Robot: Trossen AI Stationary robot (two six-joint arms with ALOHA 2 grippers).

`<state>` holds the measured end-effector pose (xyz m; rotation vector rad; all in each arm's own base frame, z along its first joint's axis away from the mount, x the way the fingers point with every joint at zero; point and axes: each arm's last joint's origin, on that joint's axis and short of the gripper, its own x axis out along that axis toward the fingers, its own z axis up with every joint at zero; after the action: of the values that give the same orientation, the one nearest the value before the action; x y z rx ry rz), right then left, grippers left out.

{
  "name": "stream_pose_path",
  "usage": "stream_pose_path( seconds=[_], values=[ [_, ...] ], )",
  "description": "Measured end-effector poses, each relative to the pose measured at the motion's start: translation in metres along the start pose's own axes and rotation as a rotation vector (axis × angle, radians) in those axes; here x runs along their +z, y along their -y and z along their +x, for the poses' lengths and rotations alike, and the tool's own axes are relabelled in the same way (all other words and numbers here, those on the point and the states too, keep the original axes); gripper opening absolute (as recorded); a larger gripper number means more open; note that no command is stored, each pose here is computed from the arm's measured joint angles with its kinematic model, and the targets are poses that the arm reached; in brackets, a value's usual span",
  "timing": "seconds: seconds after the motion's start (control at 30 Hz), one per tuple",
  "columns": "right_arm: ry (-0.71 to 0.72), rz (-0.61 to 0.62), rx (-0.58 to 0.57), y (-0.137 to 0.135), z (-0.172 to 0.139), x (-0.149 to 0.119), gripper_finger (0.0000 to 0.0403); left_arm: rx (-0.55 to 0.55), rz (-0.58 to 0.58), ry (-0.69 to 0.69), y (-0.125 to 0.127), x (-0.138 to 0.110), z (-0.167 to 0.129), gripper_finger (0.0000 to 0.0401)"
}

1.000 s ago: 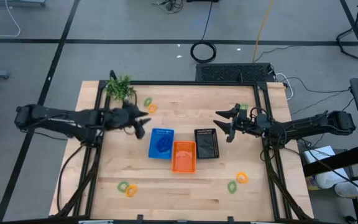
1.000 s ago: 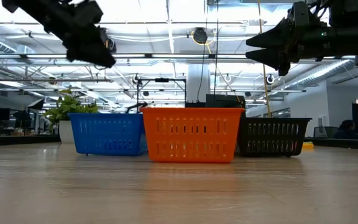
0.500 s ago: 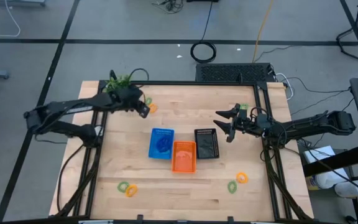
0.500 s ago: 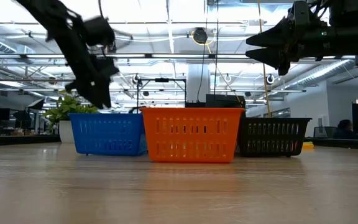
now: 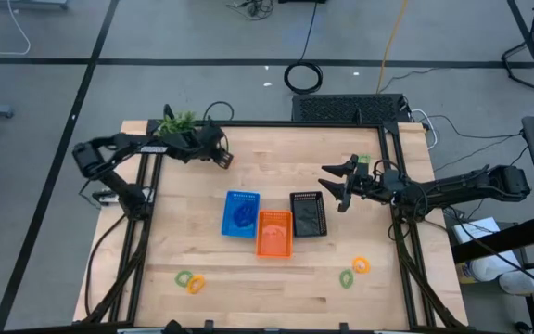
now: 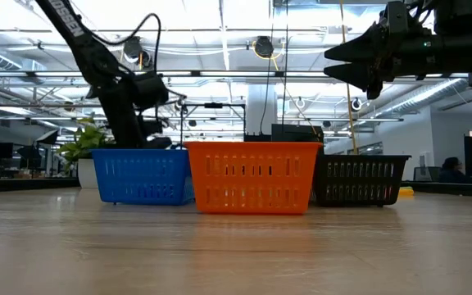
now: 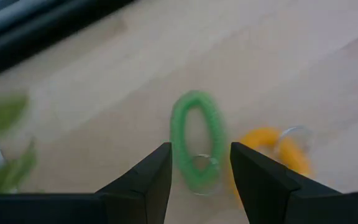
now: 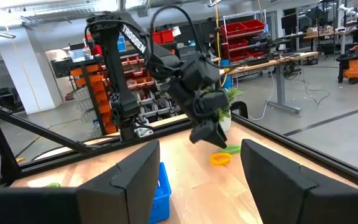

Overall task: Sort spring keychains
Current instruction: Put the green spring keychain into the black bin

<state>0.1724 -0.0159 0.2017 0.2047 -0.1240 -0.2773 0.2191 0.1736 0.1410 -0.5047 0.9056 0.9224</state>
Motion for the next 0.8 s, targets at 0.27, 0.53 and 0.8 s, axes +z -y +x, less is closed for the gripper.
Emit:
stream_pose_path(
  seconds=[0.27, 0.53, 0.8],
  values=[
    [-0.001, 0.0, 0.0, 0.0, 0.0, 0.0, 0.0212, 0.023, 0.004, -0.058, -0.001, -0.007, 0.017, 0.0173],
    [-0.001, -0.001, 0.0, 0.0, 0.0, 0.0, 0.0212, 0.031, 0.022, -0.059, -0.001, -0.007, 0.018, 0.0172],
    [-0.006, -0.002, -0.001, 0.0, 0.0, -0.001, 0.0212, 0.033, 0.034, -0.052, -0.001, -0.007, 0.018, 0.0165]
  ],
)
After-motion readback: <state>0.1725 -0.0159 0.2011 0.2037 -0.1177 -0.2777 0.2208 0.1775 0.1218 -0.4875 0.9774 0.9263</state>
